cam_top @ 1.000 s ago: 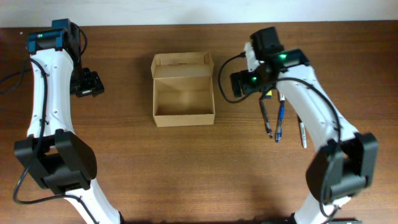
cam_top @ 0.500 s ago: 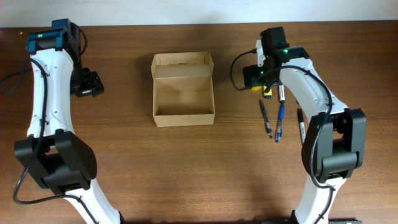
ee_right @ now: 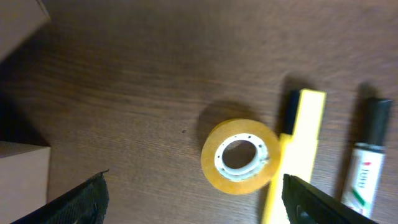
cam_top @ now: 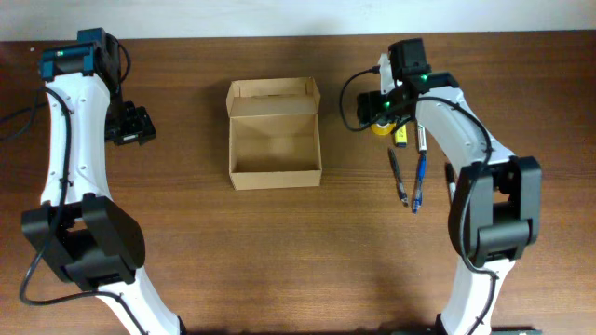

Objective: Pack container
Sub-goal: 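Reach the right gripper to the clear tape roll and grasp it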

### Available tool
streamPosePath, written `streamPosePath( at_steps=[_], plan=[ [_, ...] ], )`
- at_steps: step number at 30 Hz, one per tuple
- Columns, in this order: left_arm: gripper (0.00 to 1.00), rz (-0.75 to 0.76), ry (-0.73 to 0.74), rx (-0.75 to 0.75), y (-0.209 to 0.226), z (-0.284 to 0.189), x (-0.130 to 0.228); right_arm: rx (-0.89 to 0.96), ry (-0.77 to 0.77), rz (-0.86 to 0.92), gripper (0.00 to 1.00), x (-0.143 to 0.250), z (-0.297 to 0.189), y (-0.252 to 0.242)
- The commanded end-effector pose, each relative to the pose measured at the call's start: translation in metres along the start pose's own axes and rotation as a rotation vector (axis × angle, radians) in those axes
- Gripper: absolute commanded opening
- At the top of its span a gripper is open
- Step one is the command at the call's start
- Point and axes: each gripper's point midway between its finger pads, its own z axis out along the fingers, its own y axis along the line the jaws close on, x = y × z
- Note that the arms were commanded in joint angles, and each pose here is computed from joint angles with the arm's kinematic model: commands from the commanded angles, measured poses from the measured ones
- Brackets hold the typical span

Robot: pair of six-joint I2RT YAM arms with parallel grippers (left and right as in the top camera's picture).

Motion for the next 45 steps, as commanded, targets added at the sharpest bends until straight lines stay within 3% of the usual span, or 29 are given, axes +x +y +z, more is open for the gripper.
streamPosePath(
  at_steps=[1,13,38,41,42,44,45],
  plan=[
    [1.0,0.005,0.01,-0.003,0.001,0.004,0.0,-0.057,0.029,0.005,0.89,0.004,0.017,0.013],
    [1.0,0.005,0.01,-0.003,0.001,0.004,0.0,-0.065,0.087,-0.029,0.89,0.021,0.045,0.03],
    [1.0,0.005,0.01,-0.003,0.001,0.004,0.0,0.063,0.12,-0.003,0.89,0.03,0.056,-0.008],
    [1.0,0.005,0.01,-0.003,0.001,0.004,0.0,0.065,0.135,0.0,0.82,0.034,0.056,-0.009],
    [1.0,0.005,0.01,-0.003,0.001,0.004,0.0,0.065,0.137,0.0,0.72,0.034,0.056,-0.009],
    [1.0,0.005,0.01,-0.003,0.001,0.004,0.0,0.066,0.145,0.001,0.41,0.036,0.056,-0.01],
    [1.0,0.005,0.01,-0.003,0.001,0.004,0.0,0.067,0.152,0.005,0.32,0.038,0.055,-0.01]
  ],
)
